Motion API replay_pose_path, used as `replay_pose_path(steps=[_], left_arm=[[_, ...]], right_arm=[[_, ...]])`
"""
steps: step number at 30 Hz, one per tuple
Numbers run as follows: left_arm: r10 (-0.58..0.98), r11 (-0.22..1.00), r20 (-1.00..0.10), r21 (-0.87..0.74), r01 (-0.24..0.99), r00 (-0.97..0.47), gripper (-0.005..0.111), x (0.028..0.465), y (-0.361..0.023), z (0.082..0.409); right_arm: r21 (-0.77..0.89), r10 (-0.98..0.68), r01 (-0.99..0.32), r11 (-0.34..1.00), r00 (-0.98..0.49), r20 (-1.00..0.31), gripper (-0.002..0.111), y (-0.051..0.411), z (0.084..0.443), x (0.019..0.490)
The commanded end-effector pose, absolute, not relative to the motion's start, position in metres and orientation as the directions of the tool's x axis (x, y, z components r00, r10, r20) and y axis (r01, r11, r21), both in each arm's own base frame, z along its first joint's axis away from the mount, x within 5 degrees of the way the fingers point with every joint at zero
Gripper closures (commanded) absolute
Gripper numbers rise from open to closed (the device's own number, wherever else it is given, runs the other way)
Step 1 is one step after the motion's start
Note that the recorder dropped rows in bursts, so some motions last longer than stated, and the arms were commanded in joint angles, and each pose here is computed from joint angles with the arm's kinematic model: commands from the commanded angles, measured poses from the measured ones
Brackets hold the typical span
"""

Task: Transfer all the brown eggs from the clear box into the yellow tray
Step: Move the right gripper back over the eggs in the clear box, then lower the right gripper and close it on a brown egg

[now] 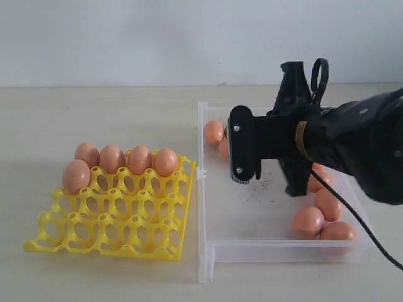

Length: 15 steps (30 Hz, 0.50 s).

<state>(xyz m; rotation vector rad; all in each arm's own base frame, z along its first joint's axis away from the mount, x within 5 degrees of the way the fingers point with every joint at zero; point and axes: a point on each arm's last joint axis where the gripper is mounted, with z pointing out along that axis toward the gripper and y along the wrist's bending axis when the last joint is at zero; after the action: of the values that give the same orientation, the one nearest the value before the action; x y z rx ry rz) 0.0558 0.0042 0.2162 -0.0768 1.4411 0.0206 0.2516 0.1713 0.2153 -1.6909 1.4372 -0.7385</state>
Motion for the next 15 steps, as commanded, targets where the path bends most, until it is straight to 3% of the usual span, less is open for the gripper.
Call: replay_pose_path(steps=[1,3,4,5,7,9,11,15], left_arm=[[-0.034,0.998,-0.99,-0.042,-0.056,0.139,0.103,0.056,0.004,0.218],[-0.033,0.997,-0.99,-0.042,-0.058,0.139,0.103,0.055,0.004,0.218],[-0.033,0.997,-0.99,-0.042,-0.058,0.139,0.103,0.055,0.004,0.218],[-0.033,0.997,-0.99,-0.042,-0.058,0.139,0.103,0.055,0.004,0.218],[-0.033,0.997,-0.99,-0.042,-0.058,0.139,0.103,0.055,0.004,0.218],[-0.033,0.997,-0.99,-0.042,-0.058,0.139,0.103,0.055,0.004,0.218],[-0.033,0.997,-0.99,-0.042,-0.058,0.139,0.103,0.055,0.004,0.218],[-0.033,0.997,-0.99,-0.042,-0.058,0.139,0.103,0.055,0.004,0.218]], right_arm=[[-0.821,-0.885,-0.358,-0.445,0.037,0.464,0.109,0.151,0.228,0.257],[-0.84,-0.878,-0.34,-0.423,-0.075,0.472,0.109,0.144,0.234,0.258],[-0.891,-0.927,-0.412,-0.19,-0.224,0.301,0.109,0.14,0.235,0.261],[-0.841,-0.926,-0.528,0.117,-0.364,0.1,0.109,0.138,0.236,0.264],[-0.533,-0.797,-0.617,0.579,-0.568,-0.208,0.109,0.141,0.245,0.275],[-0.13,-0.561,-0.555,0.822,-0.747,-0.358,0.109,0.147,0.259,0.289],[0.11,-0.461,-0.536,0.837,-0.799,-0.387,0.105,0.151,0.262,0.298],[0.112,-0.5,-0.554,0.825,-0.808,-0.311,0.079,0.149,0.248,0.302]])
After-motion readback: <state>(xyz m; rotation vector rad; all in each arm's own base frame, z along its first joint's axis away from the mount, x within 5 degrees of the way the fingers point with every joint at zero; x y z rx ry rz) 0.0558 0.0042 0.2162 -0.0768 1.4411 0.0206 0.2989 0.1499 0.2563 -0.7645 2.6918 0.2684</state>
